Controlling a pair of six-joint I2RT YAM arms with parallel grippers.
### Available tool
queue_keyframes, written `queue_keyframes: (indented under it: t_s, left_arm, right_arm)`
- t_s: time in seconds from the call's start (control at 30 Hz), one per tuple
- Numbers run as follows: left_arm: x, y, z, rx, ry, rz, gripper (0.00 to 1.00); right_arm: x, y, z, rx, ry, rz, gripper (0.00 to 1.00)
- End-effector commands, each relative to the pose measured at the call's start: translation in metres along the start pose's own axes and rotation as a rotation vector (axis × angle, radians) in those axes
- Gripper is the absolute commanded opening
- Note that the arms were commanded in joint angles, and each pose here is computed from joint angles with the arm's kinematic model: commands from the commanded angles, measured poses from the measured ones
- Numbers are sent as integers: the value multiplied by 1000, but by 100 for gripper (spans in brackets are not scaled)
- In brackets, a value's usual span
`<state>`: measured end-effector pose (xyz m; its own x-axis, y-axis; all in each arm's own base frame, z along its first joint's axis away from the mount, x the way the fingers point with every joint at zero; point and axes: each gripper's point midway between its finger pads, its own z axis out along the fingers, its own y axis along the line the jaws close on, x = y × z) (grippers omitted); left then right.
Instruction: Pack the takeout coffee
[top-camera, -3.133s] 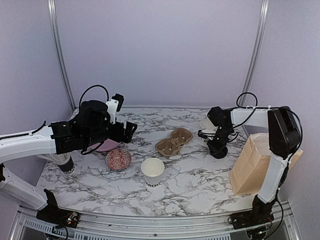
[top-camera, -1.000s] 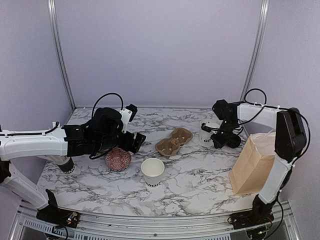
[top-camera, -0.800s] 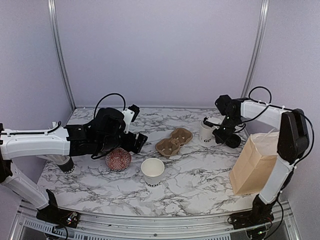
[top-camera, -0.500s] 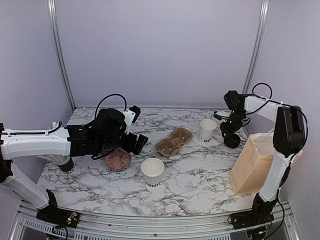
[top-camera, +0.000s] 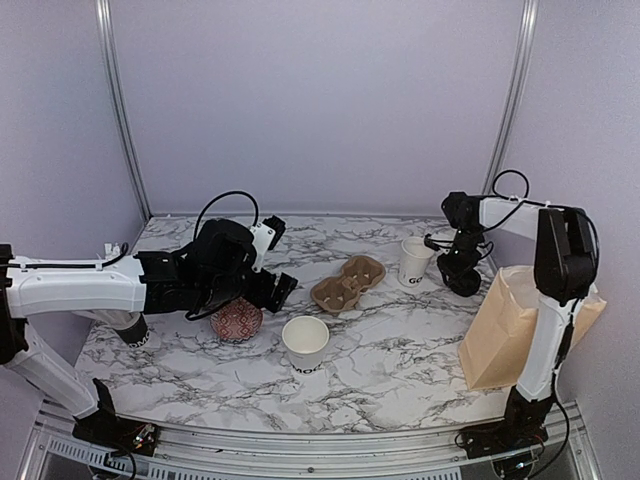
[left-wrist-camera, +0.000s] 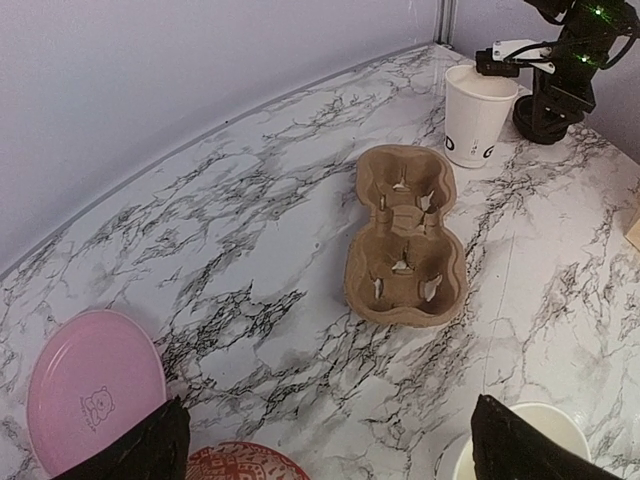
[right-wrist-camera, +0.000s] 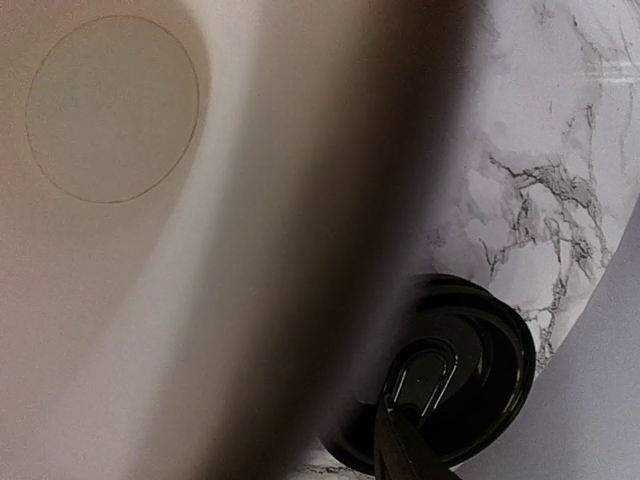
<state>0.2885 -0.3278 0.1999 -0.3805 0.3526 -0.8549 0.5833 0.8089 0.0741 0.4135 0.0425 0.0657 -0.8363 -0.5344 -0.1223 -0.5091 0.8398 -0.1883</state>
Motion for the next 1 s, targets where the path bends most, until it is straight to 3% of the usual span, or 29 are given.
queue_keyframes:
  t_s: [0.0,0.3,0.97]
  left_arm:
    - [-3,-6,4,17,-15,9,99]
    - [1,-7,7,20,-5,9,99]
    - [7,-10,10,29,9,12,99]
  right_arm:
    - [-5,-11,6,22,7,8,40]
    - [-1,-15,18,12,31,25,36]
    - [-10,-11,-1,-6,-33,16,33]
